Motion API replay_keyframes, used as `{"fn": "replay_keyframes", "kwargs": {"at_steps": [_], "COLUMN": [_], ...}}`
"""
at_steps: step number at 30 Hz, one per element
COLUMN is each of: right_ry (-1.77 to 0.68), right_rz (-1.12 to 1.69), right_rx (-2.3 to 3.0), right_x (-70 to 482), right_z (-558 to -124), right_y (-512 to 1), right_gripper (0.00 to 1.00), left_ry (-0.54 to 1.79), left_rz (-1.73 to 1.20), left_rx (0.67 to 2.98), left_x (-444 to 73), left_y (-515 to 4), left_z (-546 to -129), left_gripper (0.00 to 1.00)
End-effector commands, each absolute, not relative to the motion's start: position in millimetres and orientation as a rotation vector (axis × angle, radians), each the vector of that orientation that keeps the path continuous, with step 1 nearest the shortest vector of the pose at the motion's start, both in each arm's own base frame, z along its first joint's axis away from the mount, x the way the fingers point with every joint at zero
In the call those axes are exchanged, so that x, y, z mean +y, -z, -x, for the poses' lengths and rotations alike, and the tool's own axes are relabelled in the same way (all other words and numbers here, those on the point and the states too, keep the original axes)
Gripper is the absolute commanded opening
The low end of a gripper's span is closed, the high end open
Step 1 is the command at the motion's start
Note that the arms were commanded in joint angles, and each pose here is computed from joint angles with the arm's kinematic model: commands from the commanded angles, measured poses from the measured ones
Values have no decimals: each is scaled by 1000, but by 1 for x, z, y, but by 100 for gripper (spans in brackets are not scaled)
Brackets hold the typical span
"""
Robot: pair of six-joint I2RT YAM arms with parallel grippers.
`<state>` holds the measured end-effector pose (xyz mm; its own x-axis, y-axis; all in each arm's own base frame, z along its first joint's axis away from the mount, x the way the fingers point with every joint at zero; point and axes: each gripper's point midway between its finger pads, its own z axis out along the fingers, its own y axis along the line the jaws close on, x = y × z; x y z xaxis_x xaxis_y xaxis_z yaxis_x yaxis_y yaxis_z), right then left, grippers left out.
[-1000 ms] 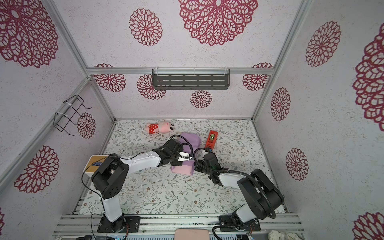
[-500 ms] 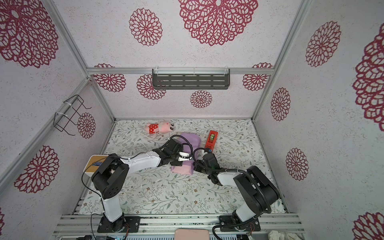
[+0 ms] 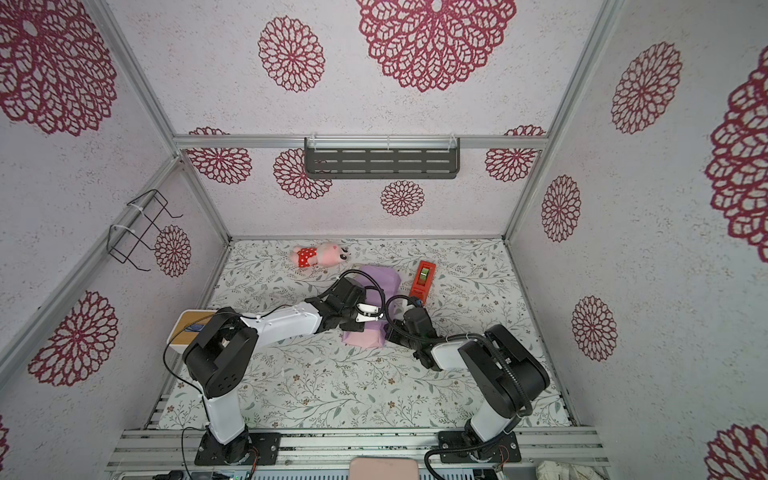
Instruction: Wrap the gift box in paper
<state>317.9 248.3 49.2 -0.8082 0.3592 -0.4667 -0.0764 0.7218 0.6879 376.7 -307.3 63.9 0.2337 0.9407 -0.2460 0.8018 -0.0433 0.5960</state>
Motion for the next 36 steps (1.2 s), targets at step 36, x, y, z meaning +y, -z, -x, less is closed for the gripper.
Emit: {"fn": "replay_keyframes", "kwargs": {"at_steps": [36], "right_ry": [-1021], "right_rz": [-325], "right_rx": [2236], "right_x": [264], "right_z": [-333], "right_y": [-49], "right_gripper": [10], "left_ry": [-241], "left_rz": [-1928], "left_rx": [1622], "left_x": [-304], "left_y": [-49], "left_z": [-362], "left_gripper": [76]}}
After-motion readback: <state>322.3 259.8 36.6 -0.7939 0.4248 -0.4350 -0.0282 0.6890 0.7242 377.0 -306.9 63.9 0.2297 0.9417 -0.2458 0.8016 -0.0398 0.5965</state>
